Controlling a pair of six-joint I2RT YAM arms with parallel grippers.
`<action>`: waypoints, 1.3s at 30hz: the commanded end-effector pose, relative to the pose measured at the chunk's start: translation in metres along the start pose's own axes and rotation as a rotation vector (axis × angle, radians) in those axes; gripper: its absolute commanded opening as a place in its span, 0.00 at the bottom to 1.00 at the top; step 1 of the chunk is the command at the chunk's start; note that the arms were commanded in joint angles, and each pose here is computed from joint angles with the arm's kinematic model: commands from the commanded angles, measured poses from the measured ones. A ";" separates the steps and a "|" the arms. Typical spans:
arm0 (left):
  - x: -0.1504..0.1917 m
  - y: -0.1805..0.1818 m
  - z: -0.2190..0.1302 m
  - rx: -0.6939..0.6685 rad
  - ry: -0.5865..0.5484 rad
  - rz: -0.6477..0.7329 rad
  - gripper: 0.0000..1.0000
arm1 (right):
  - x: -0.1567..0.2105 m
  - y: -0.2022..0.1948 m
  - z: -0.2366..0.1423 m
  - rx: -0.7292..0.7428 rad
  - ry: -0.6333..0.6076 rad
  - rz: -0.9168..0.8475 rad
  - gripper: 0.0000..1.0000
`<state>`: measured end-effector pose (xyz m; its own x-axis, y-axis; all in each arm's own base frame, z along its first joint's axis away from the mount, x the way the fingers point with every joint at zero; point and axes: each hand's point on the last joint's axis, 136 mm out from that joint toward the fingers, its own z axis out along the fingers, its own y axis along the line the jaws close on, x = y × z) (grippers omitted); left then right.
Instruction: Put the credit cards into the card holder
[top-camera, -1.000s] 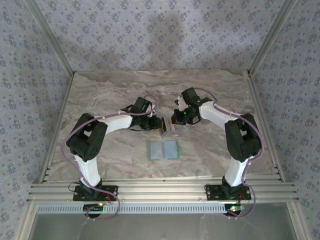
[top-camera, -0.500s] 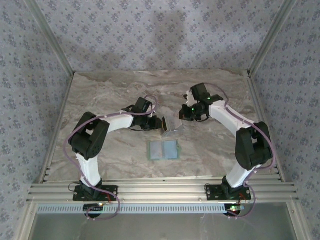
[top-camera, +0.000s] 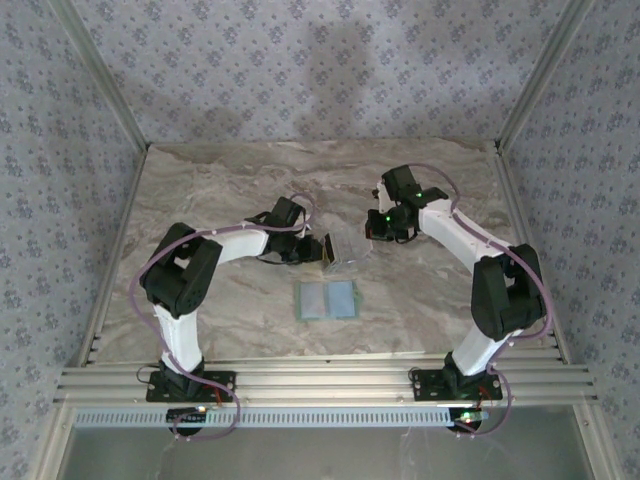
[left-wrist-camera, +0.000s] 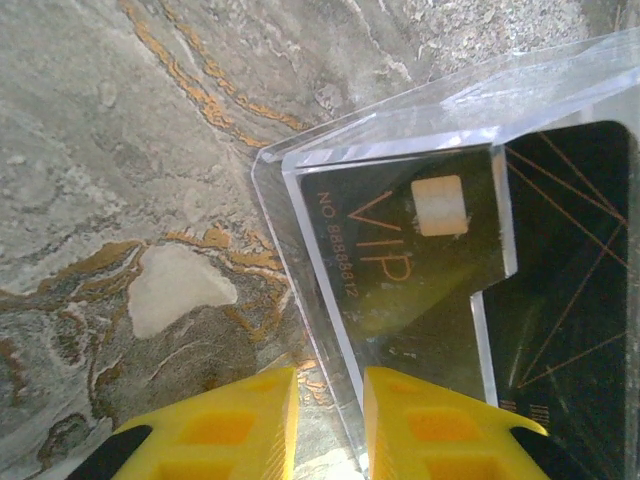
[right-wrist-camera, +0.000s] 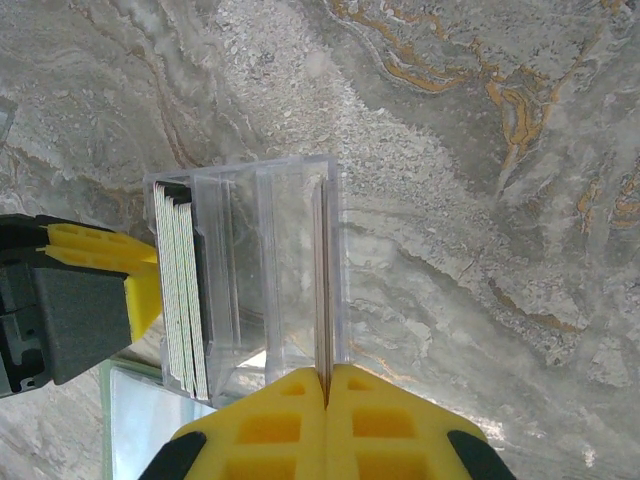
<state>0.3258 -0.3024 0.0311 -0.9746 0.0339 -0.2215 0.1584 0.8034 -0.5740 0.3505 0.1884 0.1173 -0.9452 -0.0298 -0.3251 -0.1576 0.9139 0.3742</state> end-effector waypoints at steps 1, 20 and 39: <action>-0.006 -0.002 0.001 -0.008 0.004 0.014 0.24 | -0.004 0.002 0.010 0.004 0.003 -0.019 0.00; -0.034 -0.085 -0.048 0.033 -0.100 0.138 0.16 | 0.014 0.003 0.033 -0.016 0.045 0.025 0.00; -0.033 -0.097 0.021 0.112 0.020 0.073 0.06 | 0.019 0.011 0.035 -0.261 0.072 0.157 0.08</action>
<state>0.3507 -0.3861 0.0786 -0.9603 0.0871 -0.2651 0.2404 0.7406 -0.6274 0.3520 0.2030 0.0872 -0.9686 0.0696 -0.2388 -0.0844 0.8112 0.5786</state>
